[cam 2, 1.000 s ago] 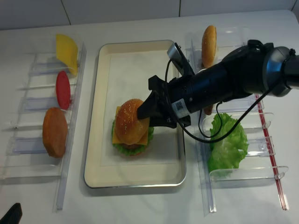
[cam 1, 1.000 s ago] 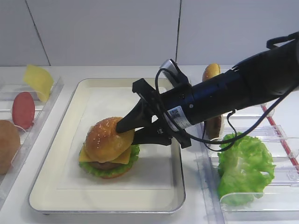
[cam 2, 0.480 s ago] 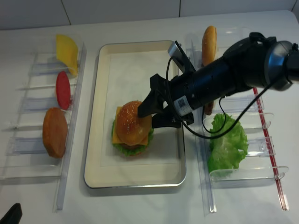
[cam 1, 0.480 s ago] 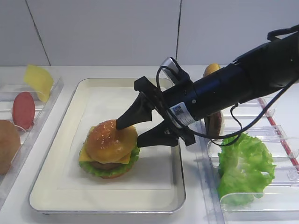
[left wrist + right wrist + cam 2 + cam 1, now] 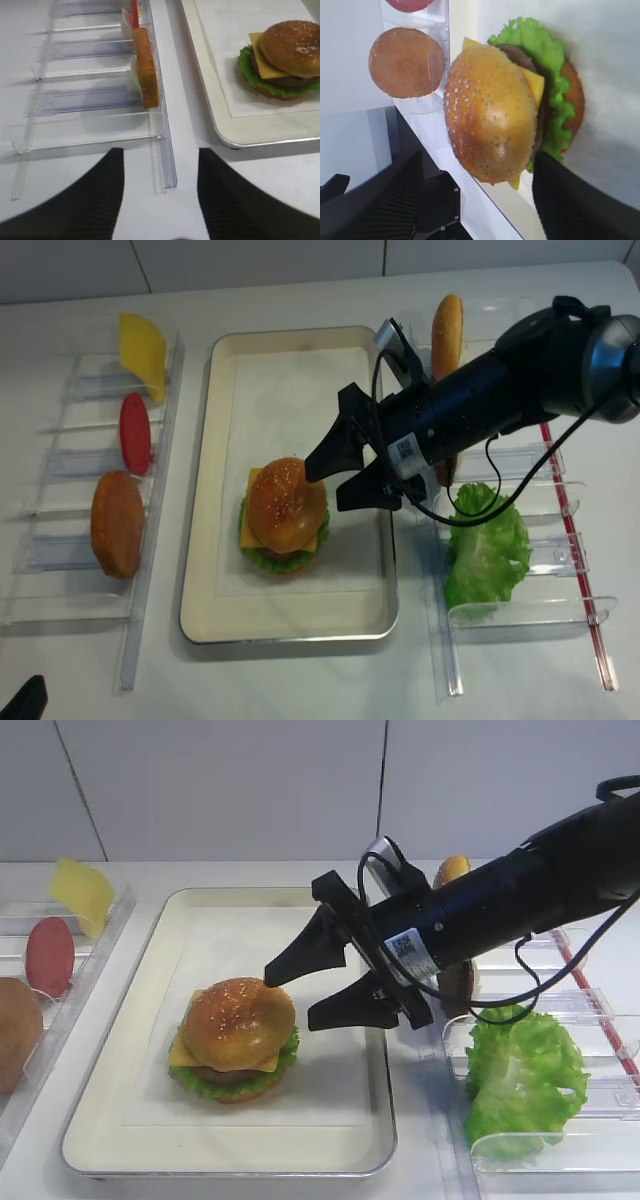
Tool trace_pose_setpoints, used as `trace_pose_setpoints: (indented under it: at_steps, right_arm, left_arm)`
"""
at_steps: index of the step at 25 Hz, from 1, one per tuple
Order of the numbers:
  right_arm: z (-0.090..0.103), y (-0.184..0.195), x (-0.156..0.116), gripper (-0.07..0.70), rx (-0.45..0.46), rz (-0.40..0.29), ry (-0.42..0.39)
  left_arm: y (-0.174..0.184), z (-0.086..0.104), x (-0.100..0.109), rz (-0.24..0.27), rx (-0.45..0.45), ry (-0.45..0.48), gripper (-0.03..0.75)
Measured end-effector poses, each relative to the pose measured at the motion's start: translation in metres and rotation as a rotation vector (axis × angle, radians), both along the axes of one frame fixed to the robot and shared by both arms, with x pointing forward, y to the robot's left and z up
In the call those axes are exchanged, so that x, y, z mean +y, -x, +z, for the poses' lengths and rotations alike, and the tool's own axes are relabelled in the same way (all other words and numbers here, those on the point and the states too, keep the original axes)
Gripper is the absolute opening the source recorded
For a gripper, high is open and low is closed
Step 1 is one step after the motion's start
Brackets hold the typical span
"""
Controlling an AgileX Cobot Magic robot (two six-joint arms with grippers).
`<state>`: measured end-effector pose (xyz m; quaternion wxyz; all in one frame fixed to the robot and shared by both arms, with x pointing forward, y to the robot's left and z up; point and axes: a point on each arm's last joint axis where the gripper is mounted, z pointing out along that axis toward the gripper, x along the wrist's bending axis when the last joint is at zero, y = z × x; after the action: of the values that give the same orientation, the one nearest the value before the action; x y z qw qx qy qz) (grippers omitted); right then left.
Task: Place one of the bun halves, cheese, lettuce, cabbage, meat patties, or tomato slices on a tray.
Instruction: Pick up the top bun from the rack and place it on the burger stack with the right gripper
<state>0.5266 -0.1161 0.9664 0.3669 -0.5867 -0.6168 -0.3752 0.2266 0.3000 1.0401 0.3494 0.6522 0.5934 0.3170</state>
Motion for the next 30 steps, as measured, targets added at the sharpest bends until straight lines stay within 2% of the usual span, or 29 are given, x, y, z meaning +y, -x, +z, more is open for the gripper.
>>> trace_pose_setpoints:
  at_steps: [8, 24, 30]
  right_arm:
    - [0.003, -0.001, 0.003, 0.495, -0.005, -0.010, -0.027]
    - [0.008, -0.004, 0.011, 0.495, -0.040, -0.016, -0.028]
    - [0.003, -0.003, 0.009, 0.495, -0.053, -0.003, 0.036]
  left_arm:
    - [0.000, 0.000, 0.000, 0.000, 0.000, 0.000, 0.319]
    - [0.000, 0.000, 0.000, 0.000, 0.000, 0.000, 0.319]
    - [0.000, 0.000, 0.000, 0.000, 0.000, 0.000, 0.319]
